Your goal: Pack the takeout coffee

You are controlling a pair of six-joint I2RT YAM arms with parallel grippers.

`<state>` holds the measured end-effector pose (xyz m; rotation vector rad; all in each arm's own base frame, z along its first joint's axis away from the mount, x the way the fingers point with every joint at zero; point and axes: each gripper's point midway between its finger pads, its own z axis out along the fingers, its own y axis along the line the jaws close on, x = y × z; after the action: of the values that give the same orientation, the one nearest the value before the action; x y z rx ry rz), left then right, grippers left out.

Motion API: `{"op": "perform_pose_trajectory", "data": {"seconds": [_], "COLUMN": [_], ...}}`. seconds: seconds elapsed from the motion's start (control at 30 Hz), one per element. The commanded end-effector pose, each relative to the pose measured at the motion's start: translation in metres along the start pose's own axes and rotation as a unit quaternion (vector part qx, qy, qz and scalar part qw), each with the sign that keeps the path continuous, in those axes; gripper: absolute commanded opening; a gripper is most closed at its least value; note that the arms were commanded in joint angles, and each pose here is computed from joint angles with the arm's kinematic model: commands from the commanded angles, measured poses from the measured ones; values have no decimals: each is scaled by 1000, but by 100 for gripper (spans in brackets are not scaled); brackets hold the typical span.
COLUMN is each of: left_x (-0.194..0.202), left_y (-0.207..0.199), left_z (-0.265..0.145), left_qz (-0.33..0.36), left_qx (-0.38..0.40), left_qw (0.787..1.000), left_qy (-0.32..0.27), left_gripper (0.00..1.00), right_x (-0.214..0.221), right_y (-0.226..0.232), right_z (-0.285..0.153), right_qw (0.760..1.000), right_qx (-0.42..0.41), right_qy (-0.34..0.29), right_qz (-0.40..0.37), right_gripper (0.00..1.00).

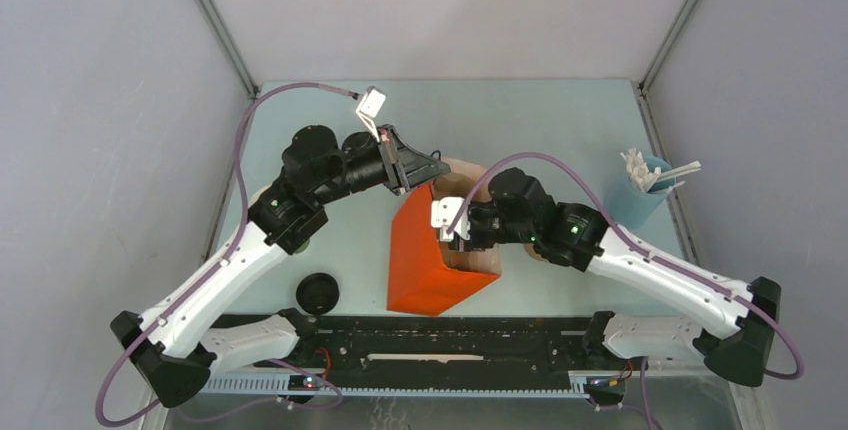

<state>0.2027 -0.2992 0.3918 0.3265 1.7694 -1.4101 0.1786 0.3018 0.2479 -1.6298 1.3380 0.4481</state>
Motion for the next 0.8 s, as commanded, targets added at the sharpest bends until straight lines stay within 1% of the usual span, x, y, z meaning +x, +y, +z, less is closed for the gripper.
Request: {"op": "perform_pose_trajectory", "data": {"seconds": [0.0,0.13,0.3,0.5,0.77], "left_x": [2,7,12,18,19], "left_y": [-7,-3,5,6,5], "left_z": [-2,-7,-12,-15,-19], "left_qz": [13,15,22,28,36], "left_qx": [29,20,7,11,13], "left_qw": [1000,1000,1000,1000,999], "left_qy": [-3,-5,-5,1,-3], "left_gripper": [0,0,0,0,0], "right_x": [6,12,12,3,-4], "right_y": [-13,-20,-24,-31,-36], "right_z": [10,15,9,4,15], "right_qw": [999,996,995,996,996], "right_qx": [2,17,23,34,32], "right_qy": [8,21,28,7,-13], "right_qz": [52,83,89,87,79], "right_gripper": [22,23,25,24,24]}}
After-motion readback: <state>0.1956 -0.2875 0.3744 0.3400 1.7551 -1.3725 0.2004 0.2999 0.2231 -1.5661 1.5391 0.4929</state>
